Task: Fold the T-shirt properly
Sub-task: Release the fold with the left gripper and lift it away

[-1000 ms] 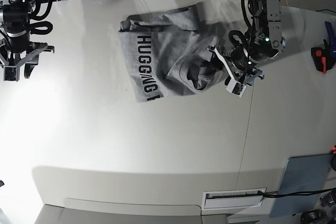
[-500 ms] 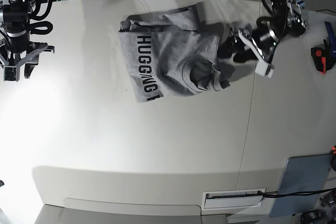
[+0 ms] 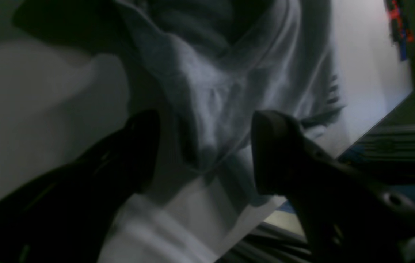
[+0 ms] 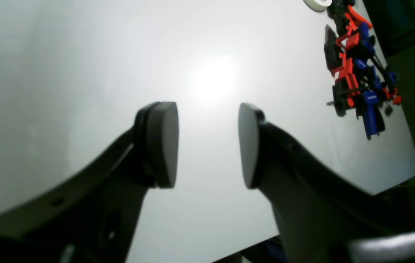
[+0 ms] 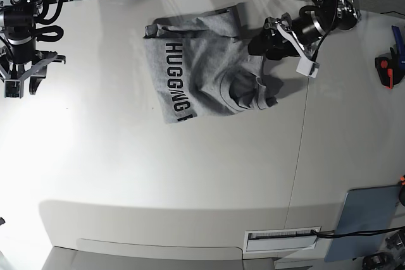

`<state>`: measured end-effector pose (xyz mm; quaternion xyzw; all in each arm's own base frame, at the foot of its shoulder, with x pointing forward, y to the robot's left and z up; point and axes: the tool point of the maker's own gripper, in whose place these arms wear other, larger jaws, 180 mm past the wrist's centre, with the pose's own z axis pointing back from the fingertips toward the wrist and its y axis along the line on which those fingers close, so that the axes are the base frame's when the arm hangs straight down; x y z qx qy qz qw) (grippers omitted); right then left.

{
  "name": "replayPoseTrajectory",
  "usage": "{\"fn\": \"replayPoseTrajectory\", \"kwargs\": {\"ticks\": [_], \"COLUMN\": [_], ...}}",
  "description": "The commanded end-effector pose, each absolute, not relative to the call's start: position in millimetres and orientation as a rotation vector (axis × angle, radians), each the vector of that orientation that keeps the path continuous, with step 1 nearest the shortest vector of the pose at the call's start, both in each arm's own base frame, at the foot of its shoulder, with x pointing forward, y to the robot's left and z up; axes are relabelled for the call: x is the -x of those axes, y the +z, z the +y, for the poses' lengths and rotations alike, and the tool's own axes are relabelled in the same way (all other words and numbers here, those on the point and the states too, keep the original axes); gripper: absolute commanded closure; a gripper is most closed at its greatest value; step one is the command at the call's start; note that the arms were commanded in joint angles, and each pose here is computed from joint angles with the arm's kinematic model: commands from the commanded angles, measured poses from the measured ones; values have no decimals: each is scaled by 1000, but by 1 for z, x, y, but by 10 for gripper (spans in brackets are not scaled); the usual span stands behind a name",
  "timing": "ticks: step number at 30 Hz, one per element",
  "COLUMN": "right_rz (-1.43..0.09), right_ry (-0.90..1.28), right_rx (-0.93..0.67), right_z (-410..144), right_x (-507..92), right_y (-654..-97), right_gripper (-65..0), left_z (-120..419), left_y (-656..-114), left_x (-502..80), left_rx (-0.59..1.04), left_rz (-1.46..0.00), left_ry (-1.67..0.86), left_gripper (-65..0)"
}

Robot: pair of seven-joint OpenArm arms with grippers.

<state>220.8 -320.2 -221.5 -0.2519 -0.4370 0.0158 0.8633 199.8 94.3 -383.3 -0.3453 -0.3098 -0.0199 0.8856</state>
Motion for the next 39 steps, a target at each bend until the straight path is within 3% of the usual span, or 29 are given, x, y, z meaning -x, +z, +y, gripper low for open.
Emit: {"fn": "replayPoseTrajectory", "kwargs": {"ticks": [1, 4, 9, 10, 13, 15, 27, 33, 35, 39], "right_rz": [-957, -958, -959, -959, -959, -962, -962, -961, -961, -963], "right_ry": [49, 49, 50, 50, 50, 50, 52, 52, 52, 53], "right_rx": [553, 553, 553, 553, 553, 550, 552, 552, 552, 552], "right_z": [-321, -321, -321, -321, -321, -320, -321, -321, -321, -321], "right_x": [-224, -225, -225, -225, -225, -225, -225, -225, -225, -225], "right_y": [-209, -209, -209, -209, -208, -208, -208, -208, -208, -208], "right_gripper": [-264, -264, -264, -264, -264, -264, -264, -264, -264, -264], "left_z": [97, 99, 85, 75, 52, 54, 86, 113, 116, 117], "left_y": [-377, -378, -369, -358, -319, -308, -335, -384, -388, -386], "left_x": [-206, -207, -199, -195, -177, -174, -135, -119, -118, -123], "left_rx": [714, 706, 794, 871, 1128, 1173, 1064, 789, 762, 759], "left_rz": [-674, -666, -665, -675, -689, -706, -545, -375, -361, -373], "left_ry": [-33, -12, -71, -113, -214, -234, -258, -309, -317, -321], "left_gripper": [-395, -319, -15, 0, 0, 0, 0, 0, -58, -270]}}
